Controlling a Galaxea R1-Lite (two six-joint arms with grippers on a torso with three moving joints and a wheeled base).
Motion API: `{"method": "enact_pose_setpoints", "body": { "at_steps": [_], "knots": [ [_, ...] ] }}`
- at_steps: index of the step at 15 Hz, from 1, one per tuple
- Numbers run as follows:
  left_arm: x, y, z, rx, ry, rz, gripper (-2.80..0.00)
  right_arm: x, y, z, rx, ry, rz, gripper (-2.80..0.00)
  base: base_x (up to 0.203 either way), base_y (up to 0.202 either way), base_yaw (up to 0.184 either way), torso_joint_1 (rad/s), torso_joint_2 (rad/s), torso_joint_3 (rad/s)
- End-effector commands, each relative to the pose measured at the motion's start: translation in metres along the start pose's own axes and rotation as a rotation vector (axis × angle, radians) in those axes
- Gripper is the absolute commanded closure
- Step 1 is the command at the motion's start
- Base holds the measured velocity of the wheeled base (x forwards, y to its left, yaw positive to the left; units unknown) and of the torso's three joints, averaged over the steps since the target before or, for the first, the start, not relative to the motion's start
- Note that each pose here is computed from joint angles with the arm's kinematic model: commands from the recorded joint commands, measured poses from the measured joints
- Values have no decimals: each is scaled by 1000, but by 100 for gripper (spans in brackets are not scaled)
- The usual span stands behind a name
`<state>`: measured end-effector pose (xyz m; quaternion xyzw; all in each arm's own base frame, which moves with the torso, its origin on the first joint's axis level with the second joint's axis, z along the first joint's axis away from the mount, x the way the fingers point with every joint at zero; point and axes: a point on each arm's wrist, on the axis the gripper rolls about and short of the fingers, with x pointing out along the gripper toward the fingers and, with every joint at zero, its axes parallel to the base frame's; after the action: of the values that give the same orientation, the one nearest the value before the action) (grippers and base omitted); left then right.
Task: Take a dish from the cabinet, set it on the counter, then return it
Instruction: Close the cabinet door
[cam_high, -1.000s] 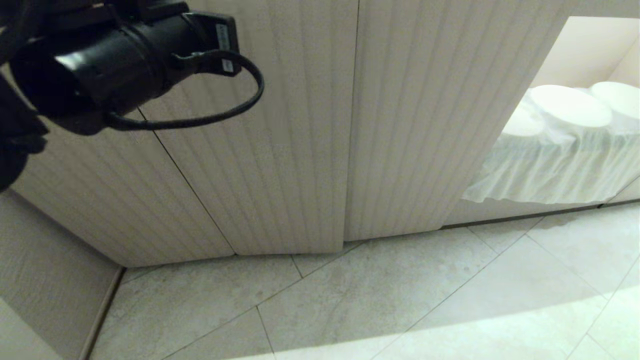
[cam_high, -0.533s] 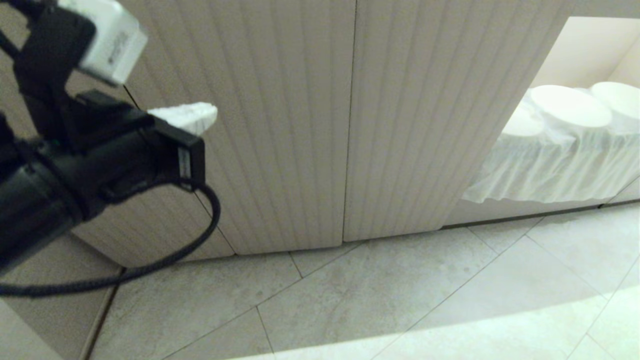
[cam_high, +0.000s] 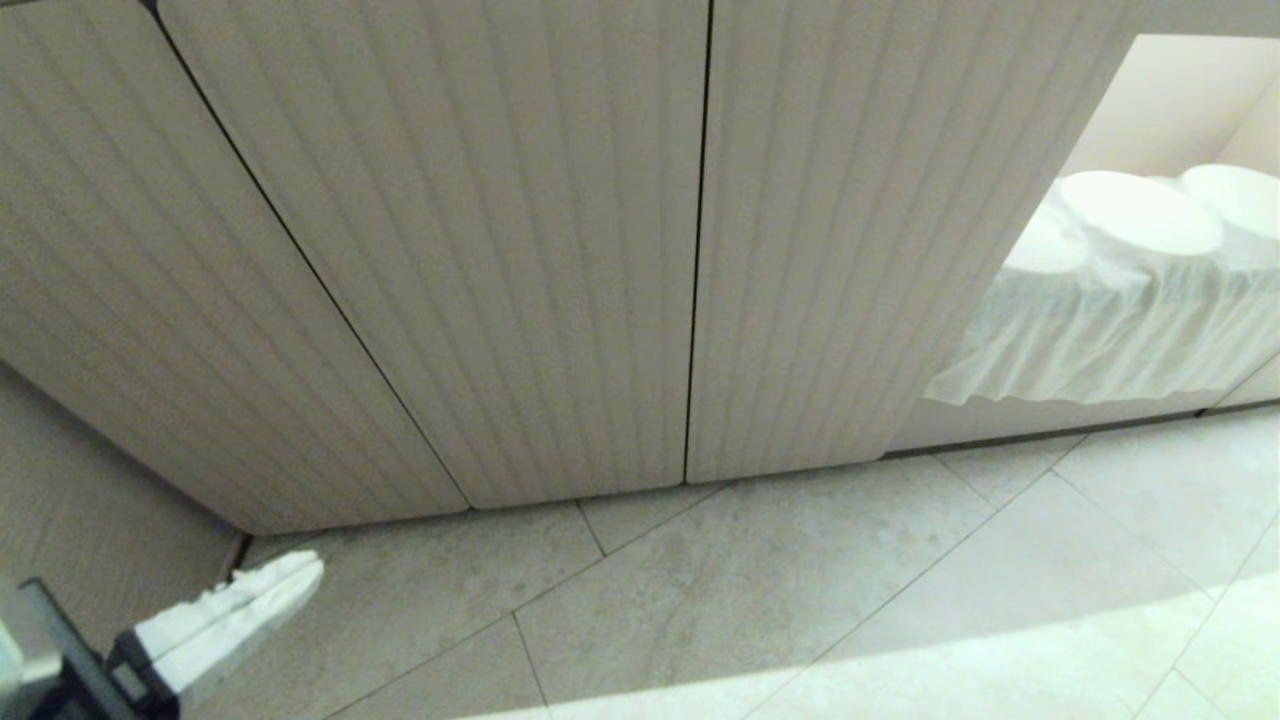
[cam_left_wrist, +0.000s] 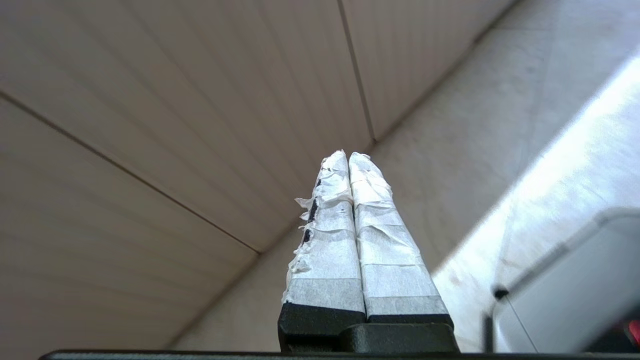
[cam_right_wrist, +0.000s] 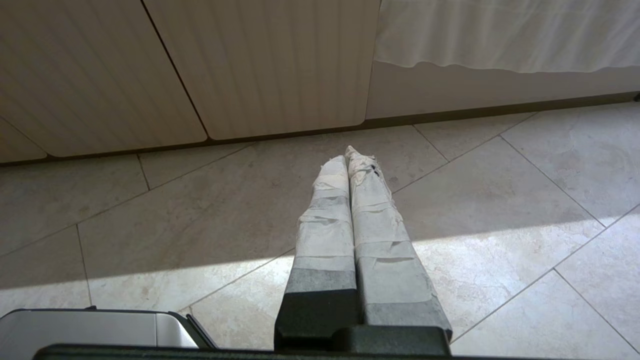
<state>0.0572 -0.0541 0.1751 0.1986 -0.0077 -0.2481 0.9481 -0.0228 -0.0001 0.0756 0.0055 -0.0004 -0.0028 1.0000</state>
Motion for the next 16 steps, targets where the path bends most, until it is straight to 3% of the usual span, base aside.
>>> {"method": "enact_pose_setpoints", "body": {
  "at_steps": [1, 4, 10, 16],
  "knots": [
    [-35, -1, -40, -46, -56, 21, 0, 0, 0, 0, 1, -1, -1, 0, 0, 0, 0, 0, 0, 0],
    [-48, -2, -62, -144, -35, 76, 0, 0, 0, 0, 0, -1, 1, 0, 0, 0, 0, 0, 0, 0],
    [-56, -3, -69, -199, 30, 295, 0, 0, 0, 0, 1, -1, -1, 0, 0, 0, 0, 0, 0, 0],
    [-75, -20, -85, -282, 6, 358, 0, 0, 0, 0, 1, -1, 1, 0, 0, 0, 0, 0, 0, 0]
  ]
}}
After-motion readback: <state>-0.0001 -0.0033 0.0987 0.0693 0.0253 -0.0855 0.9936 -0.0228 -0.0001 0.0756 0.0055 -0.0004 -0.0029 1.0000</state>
